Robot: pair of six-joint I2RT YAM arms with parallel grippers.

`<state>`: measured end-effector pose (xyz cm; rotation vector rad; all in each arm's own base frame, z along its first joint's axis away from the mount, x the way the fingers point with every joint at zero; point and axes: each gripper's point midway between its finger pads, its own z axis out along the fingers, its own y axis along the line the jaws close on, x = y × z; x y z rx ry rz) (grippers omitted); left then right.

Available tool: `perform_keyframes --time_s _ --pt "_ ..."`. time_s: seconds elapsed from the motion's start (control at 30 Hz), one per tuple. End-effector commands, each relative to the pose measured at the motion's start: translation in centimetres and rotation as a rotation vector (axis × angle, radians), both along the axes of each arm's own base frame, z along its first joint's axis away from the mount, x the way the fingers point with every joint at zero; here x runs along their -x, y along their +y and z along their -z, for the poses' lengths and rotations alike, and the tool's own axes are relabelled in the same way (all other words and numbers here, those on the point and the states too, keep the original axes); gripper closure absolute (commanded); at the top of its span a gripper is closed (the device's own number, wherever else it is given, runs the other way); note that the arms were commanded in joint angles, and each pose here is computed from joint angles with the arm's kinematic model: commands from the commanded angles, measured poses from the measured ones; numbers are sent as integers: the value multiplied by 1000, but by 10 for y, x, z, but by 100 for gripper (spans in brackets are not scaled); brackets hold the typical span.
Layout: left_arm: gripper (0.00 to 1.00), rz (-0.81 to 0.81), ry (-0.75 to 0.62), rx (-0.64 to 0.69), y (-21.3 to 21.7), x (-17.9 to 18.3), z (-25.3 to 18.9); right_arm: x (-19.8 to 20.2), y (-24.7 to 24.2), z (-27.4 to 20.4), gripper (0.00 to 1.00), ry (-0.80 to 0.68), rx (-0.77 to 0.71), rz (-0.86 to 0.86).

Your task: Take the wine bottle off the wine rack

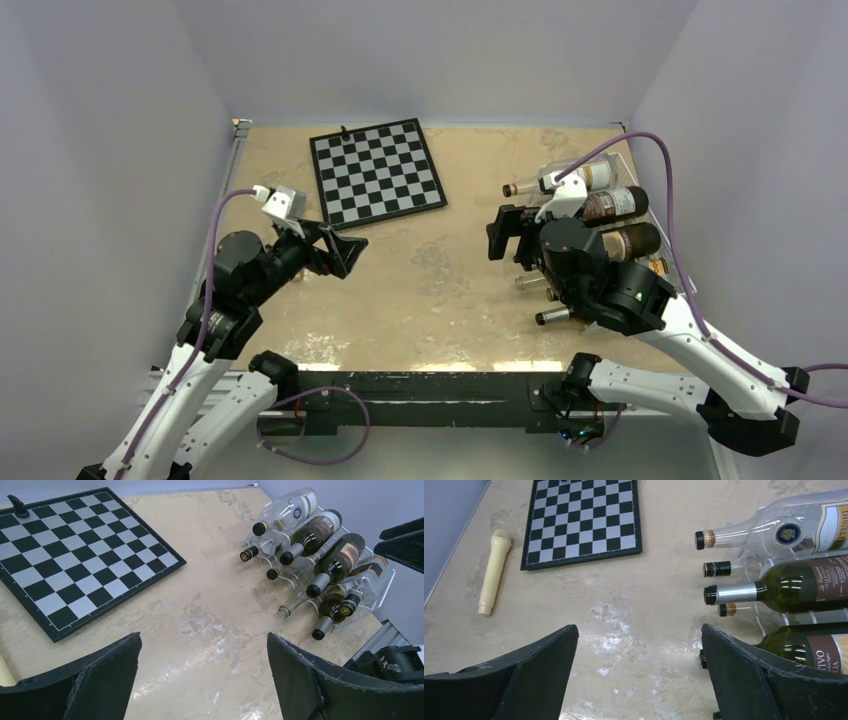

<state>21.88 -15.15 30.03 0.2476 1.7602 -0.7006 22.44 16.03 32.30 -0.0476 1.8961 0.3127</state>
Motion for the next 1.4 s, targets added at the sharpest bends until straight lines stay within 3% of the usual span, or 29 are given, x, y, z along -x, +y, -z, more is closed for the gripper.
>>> perform_keyframes --time_s 0.0,0.13,0.27,0.47,0.6,0.73,0.83,1.07,1.37 --pt "1 4 -52 32 -2 0 -18 -4 -11 -22 2 -64 -48 64" --pt "1 6 -42 29 -3 -1 -16 -6 -10 -27 2 -112 -24 36" --pt "1 -5 -35 25 -2 -4 -14 -11 -1 -31 4 -196 134 -75" --pt "1 -20 -45 22 2 -3 -15 -28 11 -2 8 -263 593 -250" --pt "1 -24 -52 25 3 -3 -17 -39 -11 17 7 -216 922 -228" --pt "2 -14 -48 30 1 -2 -17 -15 -21 68 7 -74 1142 -497" --pt "2 -13 -46 29 0 -2 -17 5 -40 95 9 48 1237 -616" --pt "2 -17 -37 21 1 -4 -13 58 -69 143 14 237 1292 -909" --pt "2 -17 -38 21 0 -5 -13 62 -107 174 16 268 1454 -905"
